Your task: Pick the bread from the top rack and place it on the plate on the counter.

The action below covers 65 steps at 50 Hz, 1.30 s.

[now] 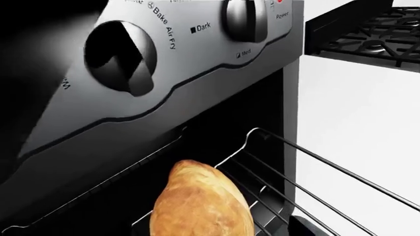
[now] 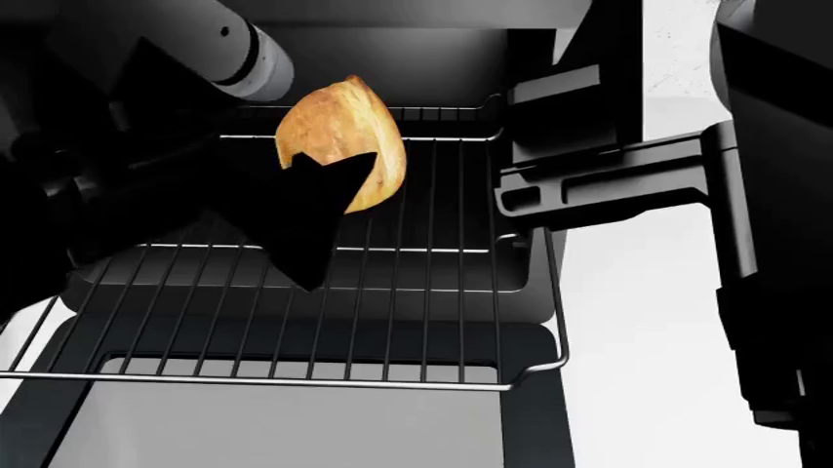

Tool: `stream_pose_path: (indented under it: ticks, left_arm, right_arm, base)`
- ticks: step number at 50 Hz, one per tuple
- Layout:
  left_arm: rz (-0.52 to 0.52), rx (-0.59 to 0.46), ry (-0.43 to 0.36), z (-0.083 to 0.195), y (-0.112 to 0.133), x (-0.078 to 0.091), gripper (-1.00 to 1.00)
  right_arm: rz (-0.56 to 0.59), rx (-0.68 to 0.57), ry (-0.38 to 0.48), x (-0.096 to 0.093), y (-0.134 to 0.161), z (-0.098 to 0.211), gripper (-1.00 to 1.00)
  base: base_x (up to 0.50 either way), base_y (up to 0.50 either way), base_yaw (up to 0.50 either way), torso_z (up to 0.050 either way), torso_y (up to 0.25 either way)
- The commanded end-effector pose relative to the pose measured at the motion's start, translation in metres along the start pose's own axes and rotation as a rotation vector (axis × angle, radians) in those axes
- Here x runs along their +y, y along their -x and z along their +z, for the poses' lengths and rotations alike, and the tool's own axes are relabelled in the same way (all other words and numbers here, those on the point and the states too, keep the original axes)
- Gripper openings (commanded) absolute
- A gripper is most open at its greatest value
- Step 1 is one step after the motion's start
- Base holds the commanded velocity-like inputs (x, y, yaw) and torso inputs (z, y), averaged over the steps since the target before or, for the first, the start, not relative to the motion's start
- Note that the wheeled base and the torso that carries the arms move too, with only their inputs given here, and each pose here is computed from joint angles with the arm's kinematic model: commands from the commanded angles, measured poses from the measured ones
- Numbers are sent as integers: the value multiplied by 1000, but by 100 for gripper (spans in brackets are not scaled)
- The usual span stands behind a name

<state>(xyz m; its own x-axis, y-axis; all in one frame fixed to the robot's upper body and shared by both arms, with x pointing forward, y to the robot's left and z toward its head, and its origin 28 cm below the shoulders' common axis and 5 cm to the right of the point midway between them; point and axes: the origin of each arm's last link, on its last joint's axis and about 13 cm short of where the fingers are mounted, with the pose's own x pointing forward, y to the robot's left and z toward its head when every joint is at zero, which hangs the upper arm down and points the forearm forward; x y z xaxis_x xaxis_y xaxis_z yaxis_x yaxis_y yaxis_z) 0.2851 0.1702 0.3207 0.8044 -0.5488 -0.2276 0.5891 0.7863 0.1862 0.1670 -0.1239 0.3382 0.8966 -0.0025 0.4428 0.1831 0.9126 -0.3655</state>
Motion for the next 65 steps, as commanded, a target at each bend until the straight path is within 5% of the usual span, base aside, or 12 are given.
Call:
stream_pose_path:
  ticks: [1,65]
  left_arm:
    - [-24,-11,21,2,-11,0,100]
    - [-29,112,29,-4,-53,9,100]
  right_arm:
    - [41,-40,-19,2,5,2,100]
    - [46,-37,-27,2,6,-3,100]
  base:
    - [0,0,0,0,0]
    - [0,0,0,0,0]
